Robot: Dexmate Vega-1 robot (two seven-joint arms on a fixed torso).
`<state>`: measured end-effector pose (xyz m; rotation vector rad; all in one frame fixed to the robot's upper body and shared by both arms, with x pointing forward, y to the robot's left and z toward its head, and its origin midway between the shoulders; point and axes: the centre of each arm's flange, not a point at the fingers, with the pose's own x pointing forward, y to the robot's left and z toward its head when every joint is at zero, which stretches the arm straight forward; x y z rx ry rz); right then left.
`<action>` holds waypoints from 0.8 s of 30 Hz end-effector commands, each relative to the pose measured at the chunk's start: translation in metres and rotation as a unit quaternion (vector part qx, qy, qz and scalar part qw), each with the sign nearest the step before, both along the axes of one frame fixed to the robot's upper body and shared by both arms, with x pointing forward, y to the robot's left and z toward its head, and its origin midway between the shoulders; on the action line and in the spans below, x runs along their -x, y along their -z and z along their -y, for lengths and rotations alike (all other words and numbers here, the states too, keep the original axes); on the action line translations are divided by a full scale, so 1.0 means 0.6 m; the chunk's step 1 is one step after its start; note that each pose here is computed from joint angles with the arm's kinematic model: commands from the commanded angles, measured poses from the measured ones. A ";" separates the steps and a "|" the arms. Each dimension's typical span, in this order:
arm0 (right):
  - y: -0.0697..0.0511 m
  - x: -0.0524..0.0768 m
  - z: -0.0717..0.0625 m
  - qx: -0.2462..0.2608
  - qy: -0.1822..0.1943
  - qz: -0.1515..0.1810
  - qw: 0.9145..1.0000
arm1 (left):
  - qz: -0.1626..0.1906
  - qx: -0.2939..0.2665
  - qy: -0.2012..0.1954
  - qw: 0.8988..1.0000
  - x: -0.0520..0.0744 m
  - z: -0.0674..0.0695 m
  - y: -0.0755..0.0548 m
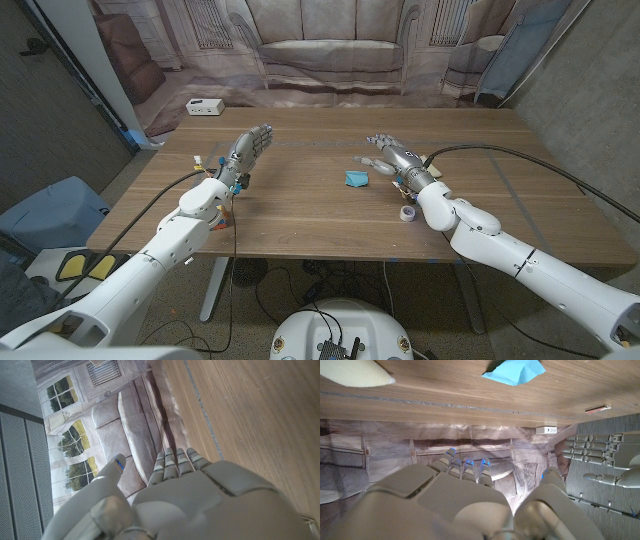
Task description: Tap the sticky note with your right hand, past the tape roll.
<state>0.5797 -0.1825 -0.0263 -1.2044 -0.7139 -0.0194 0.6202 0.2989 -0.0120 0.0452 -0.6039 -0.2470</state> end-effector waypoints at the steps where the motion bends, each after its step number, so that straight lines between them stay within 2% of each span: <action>1: -0.013 0.013 0.027 -0.092 -0.057 0.020 0.994 | 0.000 -0.007 0.001 1.000 -0.001 -0.001 0.000; 8: -0.022 0.020 0.041 -0.152 -0.098 0.005 0.984 | 0.002 -0.010 0.001 1.000 0.000 -0.002 0.001; 14: -0.026 0.025 0.052 -0.199 -0.124 0.012 0.972 | 0.007 -0.009 0.003 1.000 0.004 0.000 0.002; 24: -0.029 0.018 0.067 -0.259 -0.169 -0.003 0.951 | 0.013 -0.012 0.009 1.000 0.006 0.006 0.003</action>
